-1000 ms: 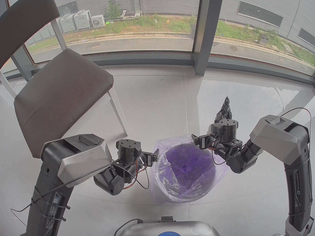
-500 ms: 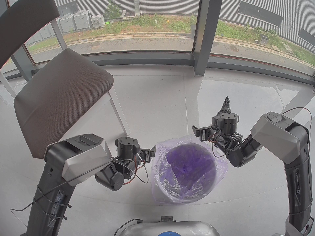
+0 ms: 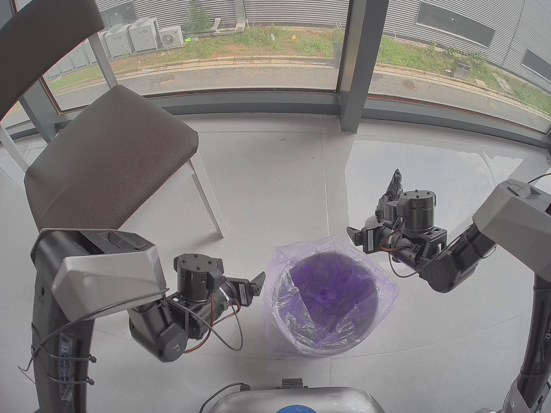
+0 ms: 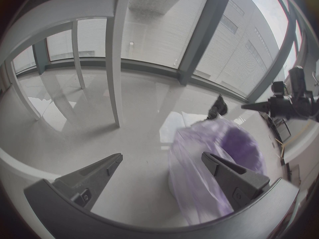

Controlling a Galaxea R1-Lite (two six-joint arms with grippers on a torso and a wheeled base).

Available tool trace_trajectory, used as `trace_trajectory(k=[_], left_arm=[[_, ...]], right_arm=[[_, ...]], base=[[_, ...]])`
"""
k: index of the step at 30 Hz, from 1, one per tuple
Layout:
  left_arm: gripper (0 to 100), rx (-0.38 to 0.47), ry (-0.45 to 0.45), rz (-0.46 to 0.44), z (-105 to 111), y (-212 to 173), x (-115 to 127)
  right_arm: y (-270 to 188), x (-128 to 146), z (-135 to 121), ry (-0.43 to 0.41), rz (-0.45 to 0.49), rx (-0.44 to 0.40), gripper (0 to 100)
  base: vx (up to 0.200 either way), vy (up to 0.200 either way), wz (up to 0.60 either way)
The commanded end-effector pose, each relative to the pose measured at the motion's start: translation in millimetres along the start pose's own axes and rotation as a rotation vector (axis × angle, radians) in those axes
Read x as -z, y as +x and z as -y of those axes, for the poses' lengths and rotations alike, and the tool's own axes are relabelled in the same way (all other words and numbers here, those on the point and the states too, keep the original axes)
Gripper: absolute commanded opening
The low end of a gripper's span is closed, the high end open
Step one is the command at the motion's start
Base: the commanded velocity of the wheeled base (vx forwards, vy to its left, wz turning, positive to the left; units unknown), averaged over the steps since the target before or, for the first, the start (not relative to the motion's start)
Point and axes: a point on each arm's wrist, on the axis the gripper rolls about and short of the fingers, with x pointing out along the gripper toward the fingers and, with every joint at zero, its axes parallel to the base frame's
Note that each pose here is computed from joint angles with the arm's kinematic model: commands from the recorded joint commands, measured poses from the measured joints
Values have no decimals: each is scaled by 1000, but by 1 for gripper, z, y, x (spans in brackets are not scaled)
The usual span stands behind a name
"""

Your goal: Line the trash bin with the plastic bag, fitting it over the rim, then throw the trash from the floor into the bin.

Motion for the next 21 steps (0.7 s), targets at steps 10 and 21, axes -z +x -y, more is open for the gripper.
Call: trace_trajectory(k=[10,21], left_arm=[[100,219,38,-172,41,-78,27],[100,154,61,-185,42,-51,52]], right_arm=[[-95,5,15,-49,-177,17,100],[-106,29,21,-85,-239,20,100]], base=[[0,0,0],[0,0,0]])
